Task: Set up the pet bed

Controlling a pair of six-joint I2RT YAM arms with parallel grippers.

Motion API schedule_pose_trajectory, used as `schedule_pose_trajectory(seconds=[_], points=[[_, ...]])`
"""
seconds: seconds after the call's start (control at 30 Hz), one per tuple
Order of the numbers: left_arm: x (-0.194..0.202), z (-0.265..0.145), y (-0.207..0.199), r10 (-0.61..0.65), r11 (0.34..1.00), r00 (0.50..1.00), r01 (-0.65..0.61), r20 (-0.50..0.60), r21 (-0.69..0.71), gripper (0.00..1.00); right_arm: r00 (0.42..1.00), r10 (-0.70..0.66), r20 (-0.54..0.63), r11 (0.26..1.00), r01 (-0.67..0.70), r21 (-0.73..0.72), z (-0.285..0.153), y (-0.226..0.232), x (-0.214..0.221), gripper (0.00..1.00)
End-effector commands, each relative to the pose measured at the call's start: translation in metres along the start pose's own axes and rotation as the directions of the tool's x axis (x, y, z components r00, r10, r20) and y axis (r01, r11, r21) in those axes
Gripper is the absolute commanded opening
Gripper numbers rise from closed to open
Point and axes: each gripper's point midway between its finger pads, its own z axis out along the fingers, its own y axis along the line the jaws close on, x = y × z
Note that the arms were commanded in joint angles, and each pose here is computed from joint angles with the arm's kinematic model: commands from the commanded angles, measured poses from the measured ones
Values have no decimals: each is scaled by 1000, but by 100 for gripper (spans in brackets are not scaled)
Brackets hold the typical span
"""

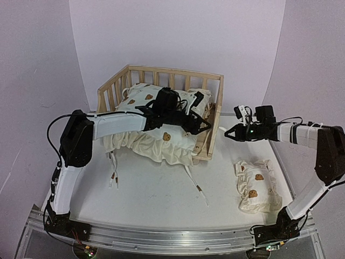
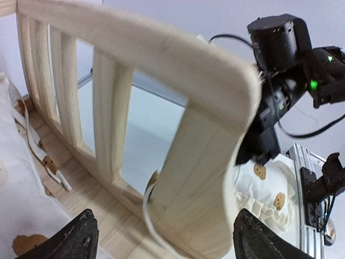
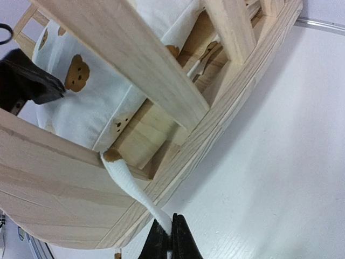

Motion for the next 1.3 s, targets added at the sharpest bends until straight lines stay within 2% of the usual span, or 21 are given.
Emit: schedule_pose_trajectory(seconds=[0.0, 0.1, 0.2, 0.27, 0.4, 0.53, 0.67, 0.73, 0.83, 0.9, 0.93, 1.07, 1.17, 1.27], points=[[-55, 4, -53, 25, 998, 989, -15, 149, -65, 88, 999, 17, 27, 1000, -17, 19, -1, 16, -6, 0], [-47, 20, -53, 28, 993, 988, -11, 150, -114, 89, 999, 29, 24, 999, -30, 22, -3, 21, -1, 0], [-49, 25, -41, 38, 985, 986, -10, 163, -170, 82, 1000, 6, 10, 1000, -6, 19, -3, 33, 3, 0], [-51, 23, -35, 60, 977, 984, -23, 171, -211, 72, 1000, -1, -12, 999, 1, 35, -4, 38, 8, 0], [-56, 6, -11, 112, 925, 979, -41, 168, -379, 48, 999, 2, -44, 999, 0, 38, -11, 50, 26, 0], [-52, -10, -3, 154, 887, 979, -78, 134, -455, 24, 995, -9, -97, 1000, 11, 18, -13, 67, 51, 0], [-45, -28, -2, 180, 864, 979, -111, 95, -491, 8, 992, 0, -126, 999, -4, -33, -15, 81, 64, 0], [-43, -45, -6, 184, 855, 979, -115, 89, -506, 5, 991, -7, -137, 998, -1, -60, -14, 91, 67, 0], [-34, -71, -9, 186, 837, 981, -126, 61, -533, 4, 987, -60, -149, 989, 39, -145, -13, 120, 72, 0], [-21, -87, -21, 180, 858, 983, -137, 40, -496, 5, 982, -108, -157, 980, 79, -185, -11, 141, 78, 0], [-20, -94, -31, 176, 876, 983, -135, 47, -463, 11, 981, -114, -157, 976, 81, -201, -10, 148, 79, 0], [-17, -113, -70, 123, 950, 988, -88, 98, -299, 45, 981, -144, -133, 950, 99, -295, -5, 179, 80, 0], [-15, -122, -80, 60, 968, 987, -21, 151, -251, 60, 980, -156, -120, 939, 110, -325, 4, 196, 77, 0], [-14, -122, -78, 46, 966, 986, -3, 162, -259, 64, 984, -117, -136, 973, 87, -213, 8, 179, 75, 0]])
